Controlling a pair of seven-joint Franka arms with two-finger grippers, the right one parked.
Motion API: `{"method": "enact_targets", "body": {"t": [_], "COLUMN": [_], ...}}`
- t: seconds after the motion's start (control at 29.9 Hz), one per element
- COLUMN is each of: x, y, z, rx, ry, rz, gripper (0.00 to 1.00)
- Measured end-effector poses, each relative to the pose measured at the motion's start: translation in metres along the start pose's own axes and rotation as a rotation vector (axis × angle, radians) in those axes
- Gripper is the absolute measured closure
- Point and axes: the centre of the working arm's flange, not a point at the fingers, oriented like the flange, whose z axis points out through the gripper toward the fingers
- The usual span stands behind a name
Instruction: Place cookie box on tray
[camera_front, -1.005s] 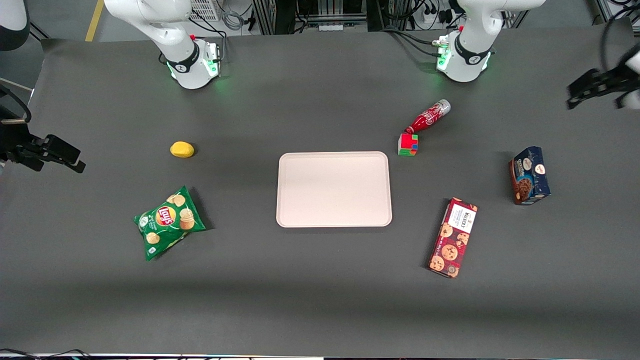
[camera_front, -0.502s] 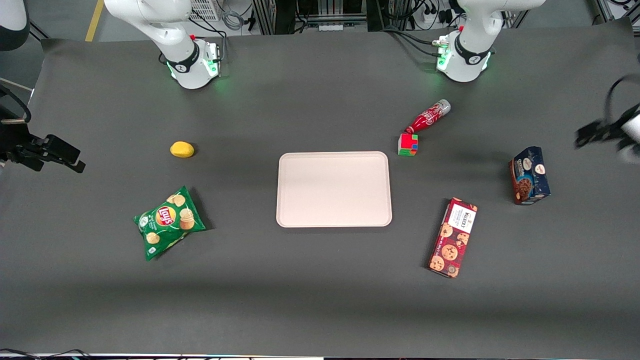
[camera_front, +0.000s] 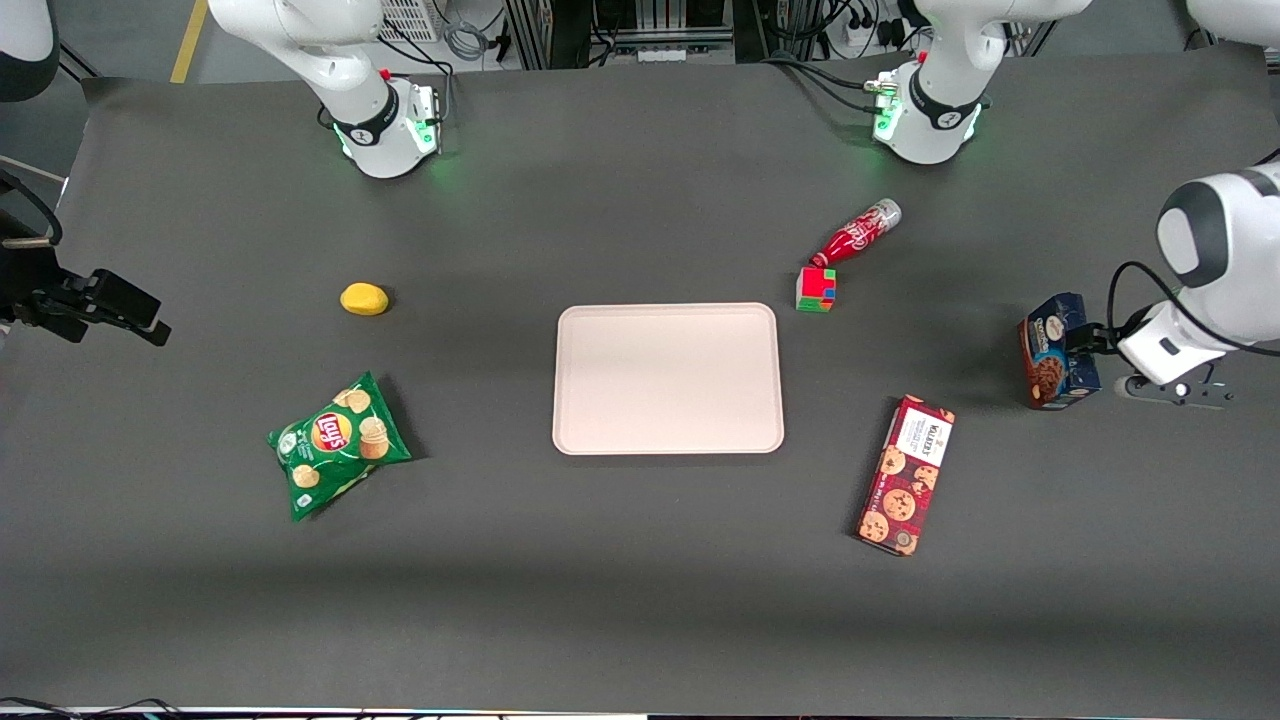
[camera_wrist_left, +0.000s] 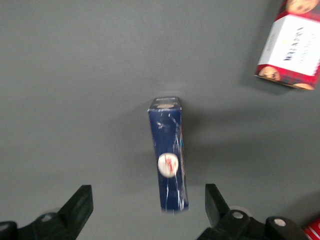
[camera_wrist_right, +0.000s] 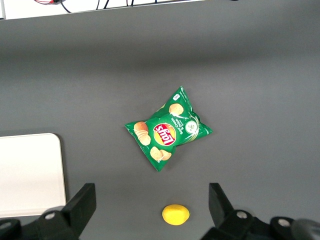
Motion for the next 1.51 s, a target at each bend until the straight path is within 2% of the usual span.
{"method": "enact_targets", "body": {"t": [0.23,0.5,0.64,0.7,0.74,0.8,0.97,1.07,1.17,1.31,1.44,1.51], "x": [-0.007,-0.017,-0.020,-0.021,-0.021,-0.021,-0.020,-0.017,-0.008,0.011,0.025,0.029], "y": [0.006,0.011,0.008,0.007,0.006,0.006,0.006,0.004,0.001,-0.003,-0.003,-0.002], "z": [0.033,0.068,0.075,0.076,0.075,0.076,0.073,0.066,0.049,-0.001,-0.071,-0.102], "rx": [0.004,0.004,0.005,0.004,0.004,0.004,0.003,-0.003,-0.024,-0.088,-0.154,-0.171], "ry": [0.009,0.002,0.003,0.002,0.003,0.003,0.009,0.008,-0.010,-0.031,-0.026,-0.020], "rz": [0.039,0.076,0.085,0.087,0.087,0.087,0.084,0.078,0.066,0.035,0.022,0.012], "gripper": [0.00,0.02,0.19,0.30,0.41,0.51,0.73,0.81,0.81,0.81,0.81,0.81]}}
